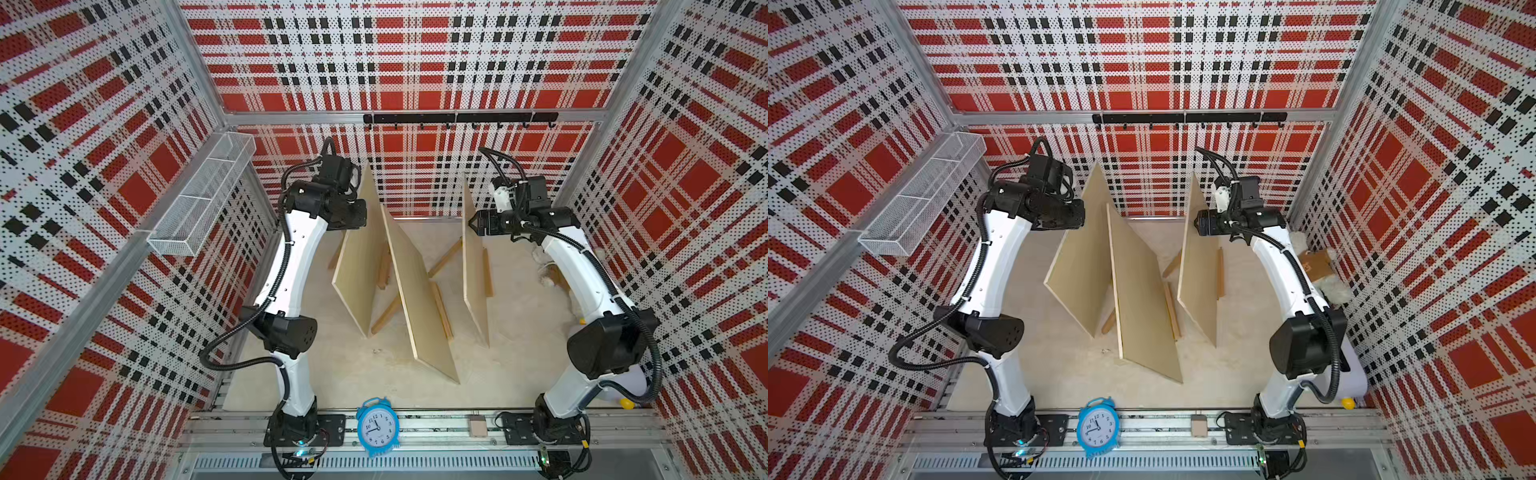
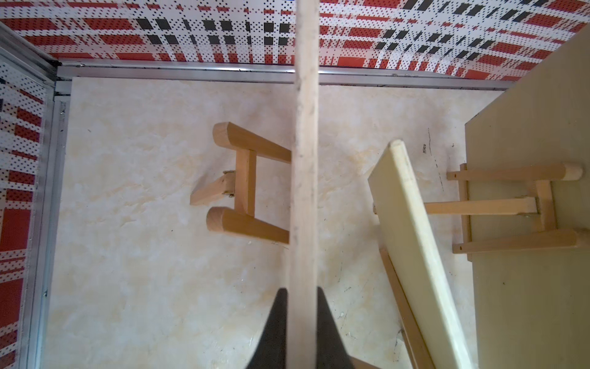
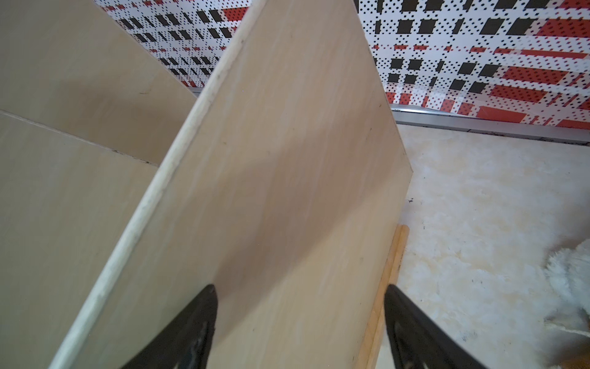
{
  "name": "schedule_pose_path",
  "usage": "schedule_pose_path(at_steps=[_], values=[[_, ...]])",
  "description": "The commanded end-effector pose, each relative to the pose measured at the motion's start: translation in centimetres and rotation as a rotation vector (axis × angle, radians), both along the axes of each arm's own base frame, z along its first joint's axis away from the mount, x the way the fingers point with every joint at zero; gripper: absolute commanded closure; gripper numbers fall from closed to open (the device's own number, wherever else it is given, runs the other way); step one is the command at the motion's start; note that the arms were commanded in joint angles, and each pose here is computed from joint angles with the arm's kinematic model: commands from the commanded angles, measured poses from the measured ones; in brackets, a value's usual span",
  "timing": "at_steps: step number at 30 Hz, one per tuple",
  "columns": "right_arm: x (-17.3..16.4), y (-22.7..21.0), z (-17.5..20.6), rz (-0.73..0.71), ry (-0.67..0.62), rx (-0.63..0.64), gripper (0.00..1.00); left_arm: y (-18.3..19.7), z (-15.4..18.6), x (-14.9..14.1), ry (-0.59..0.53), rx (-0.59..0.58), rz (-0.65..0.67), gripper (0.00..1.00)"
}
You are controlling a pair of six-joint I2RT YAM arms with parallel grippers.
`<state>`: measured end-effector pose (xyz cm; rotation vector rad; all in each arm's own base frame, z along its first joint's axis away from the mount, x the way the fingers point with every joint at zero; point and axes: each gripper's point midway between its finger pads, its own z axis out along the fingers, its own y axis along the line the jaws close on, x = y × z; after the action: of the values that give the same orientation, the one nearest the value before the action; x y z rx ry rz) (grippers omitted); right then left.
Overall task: Disassemble the easel
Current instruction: Pick up the drawing board from the easel, then place the drawing board at the center of the board.
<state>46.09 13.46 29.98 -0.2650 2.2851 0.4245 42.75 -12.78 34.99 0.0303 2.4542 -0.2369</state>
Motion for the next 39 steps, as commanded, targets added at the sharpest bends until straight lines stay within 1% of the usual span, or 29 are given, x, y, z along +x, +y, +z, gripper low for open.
schedule_pose_path(at_steps=[1,5,8,9,14,19,31,35,39], values=[[-0.7,1.1,2.1,0.045,-0.061,0.031,0.16,0.4,8.7,-1.1,-0.284,-0.094,0.013,1.00],[-0.9,0.9,2.2,0.042,-0.070,0.022,0.16,0.8,10.6,-2.3,-0.326,-0.123,0.030,1.00],[-1.1,0.8,2.4,0.040,-0.075,0.019,0.16,1.2,12.3,-3.7,-0.365,-0.139,0.033,1.00],[-1.1,0.8,2.4,0.040,-0.076,0.020,0.16,0.2,12.8,-4.6,-0.375,-0.152,0.004,1.00],[-1.3,0.9,2.3,0.046,-0.073,0.030,0.16,0.8,15.1,-7.8,-0.426,-0.176,-0.010,1.00],[-1.7,0.9,2.7,0.051,-0.083,0.035,0.16,2.6,16.9,-11.0,-0.481,-0.170,0.031,1.00],[-2.3,1.2,3.8,0.071,-0.109,0.054,0.16,8.5,17.1,-17.1,-0.491,-0.046,0.231,1.00],[-2.2,1.1,4.0,0.068,-0.120,0.044,0.16,9.8,16.5,-17.9,-0.469,-0.011,0.284,1.00],[-2.2,1.2,4.0,0.072,-0.118,0.049,0.16,10.2,15.7,-17.8,-0.444,0.025,0.308,1.00]])
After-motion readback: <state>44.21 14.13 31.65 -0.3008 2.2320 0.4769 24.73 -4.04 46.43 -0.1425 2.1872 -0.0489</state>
